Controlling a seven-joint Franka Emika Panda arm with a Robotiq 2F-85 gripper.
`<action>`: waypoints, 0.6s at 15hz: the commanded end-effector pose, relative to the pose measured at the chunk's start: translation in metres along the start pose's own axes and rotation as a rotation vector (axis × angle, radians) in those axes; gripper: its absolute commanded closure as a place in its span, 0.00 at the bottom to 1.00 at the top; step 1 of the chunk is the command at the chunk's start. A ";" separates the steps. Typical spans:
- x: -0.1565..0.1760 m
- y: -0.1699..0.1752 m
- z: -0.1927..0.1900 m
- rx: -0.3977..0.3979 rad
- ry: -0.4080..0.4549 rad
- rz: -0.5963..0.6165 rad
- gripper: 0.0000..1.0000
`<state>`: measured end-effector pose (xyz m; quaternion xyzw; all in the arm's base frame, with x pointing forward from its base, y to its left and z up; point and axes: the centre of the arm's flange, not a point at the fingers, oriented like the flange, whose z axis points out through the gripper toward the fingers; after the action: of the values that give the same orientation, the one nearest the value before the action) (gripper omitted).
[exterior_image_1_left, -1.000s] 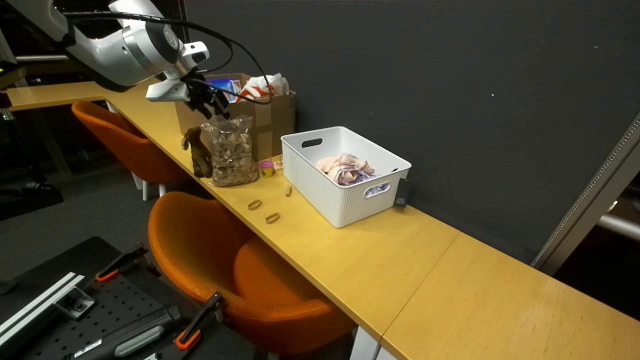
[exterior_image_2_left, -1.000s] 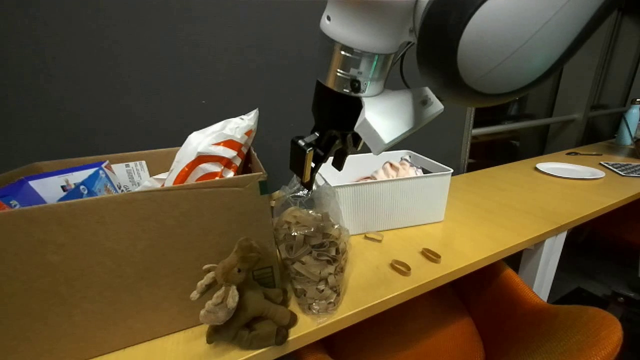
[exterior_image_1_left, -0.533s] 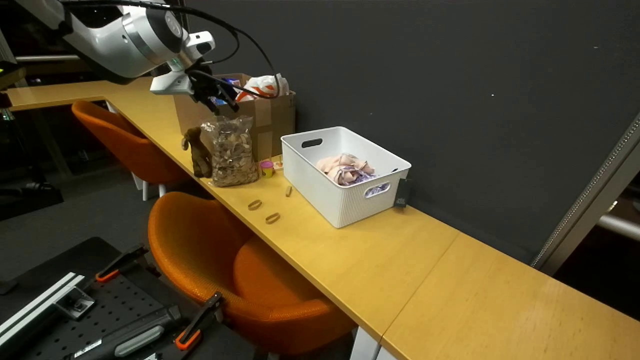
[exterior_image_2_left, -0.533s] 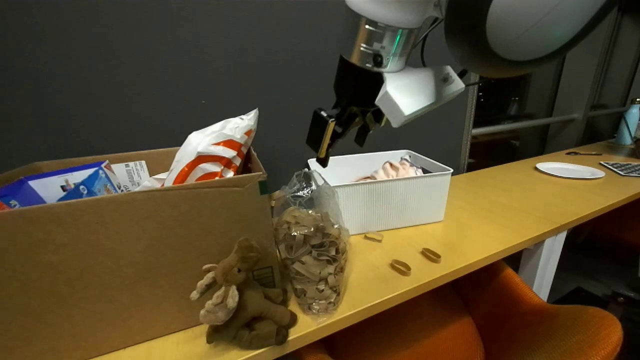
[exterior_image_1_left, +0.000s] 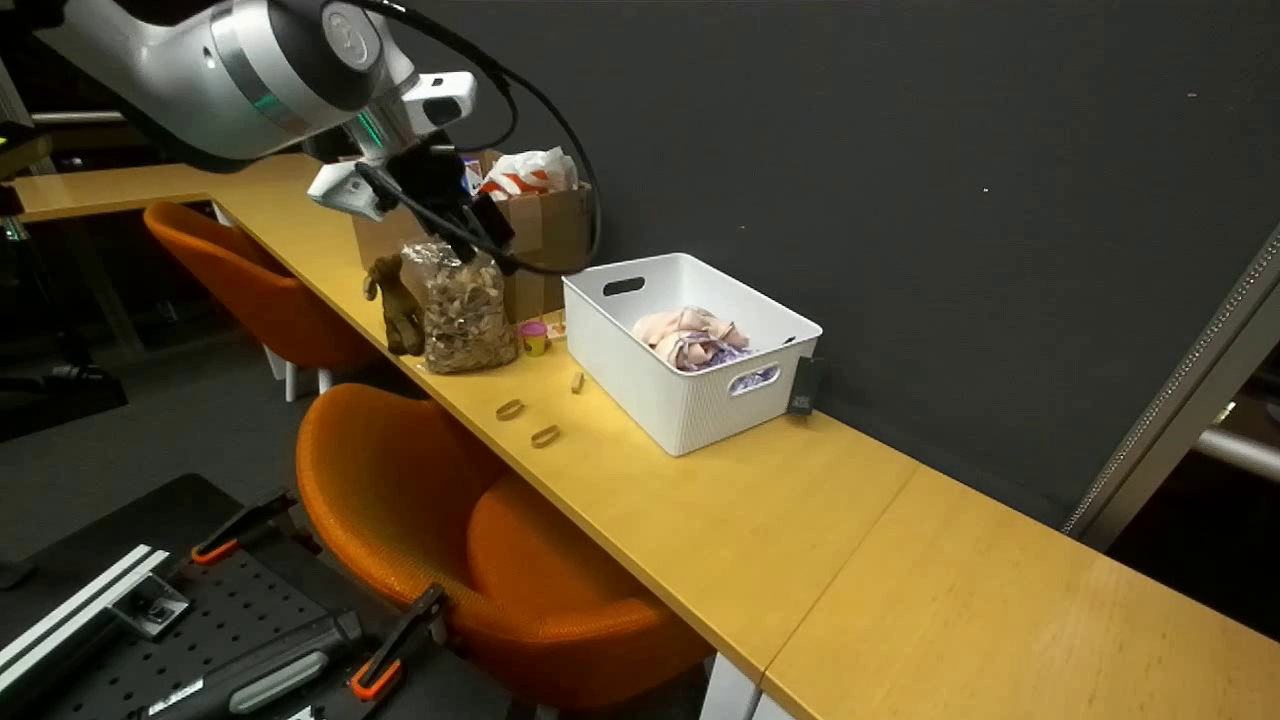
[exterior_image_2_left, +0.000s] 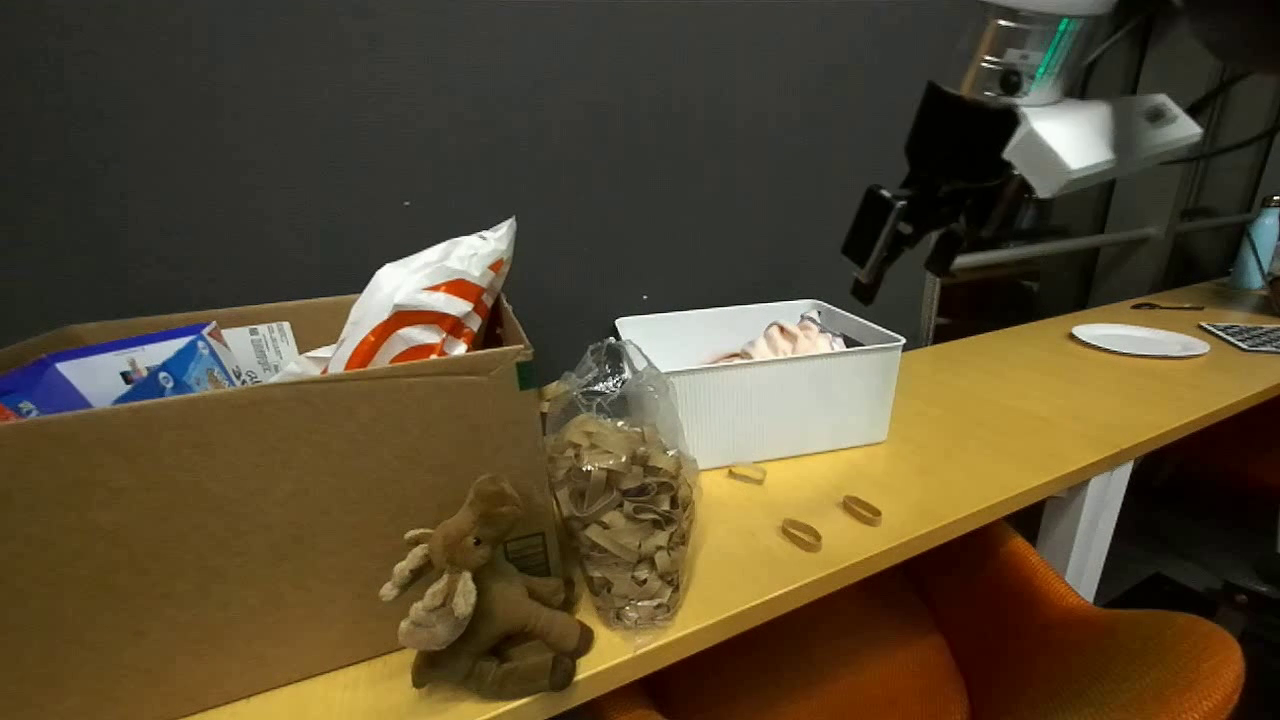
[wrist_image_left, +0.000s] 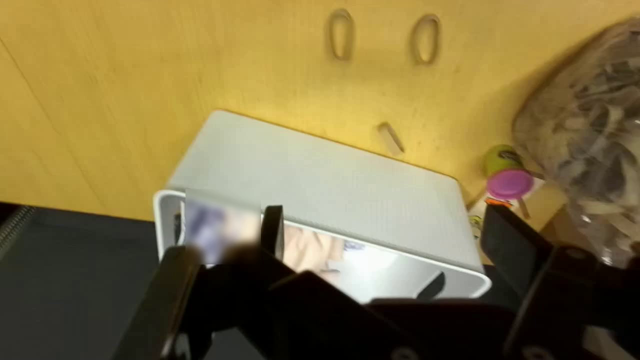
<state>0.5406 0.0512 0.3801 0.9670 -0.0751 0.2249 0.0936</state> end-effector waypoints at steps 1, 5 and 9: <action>-0.022 0.075 0.031 0.050 -0.065 0.052 0.00; -0.042 0.117 0.086 0.112 -0.132 0.039 0.00; -0.060 0.120 0.132 0.127 -0.209 0.009 0.00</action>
<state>0.5079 -0.0773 0.2781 0.9855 -0.0899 0.1396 0.0343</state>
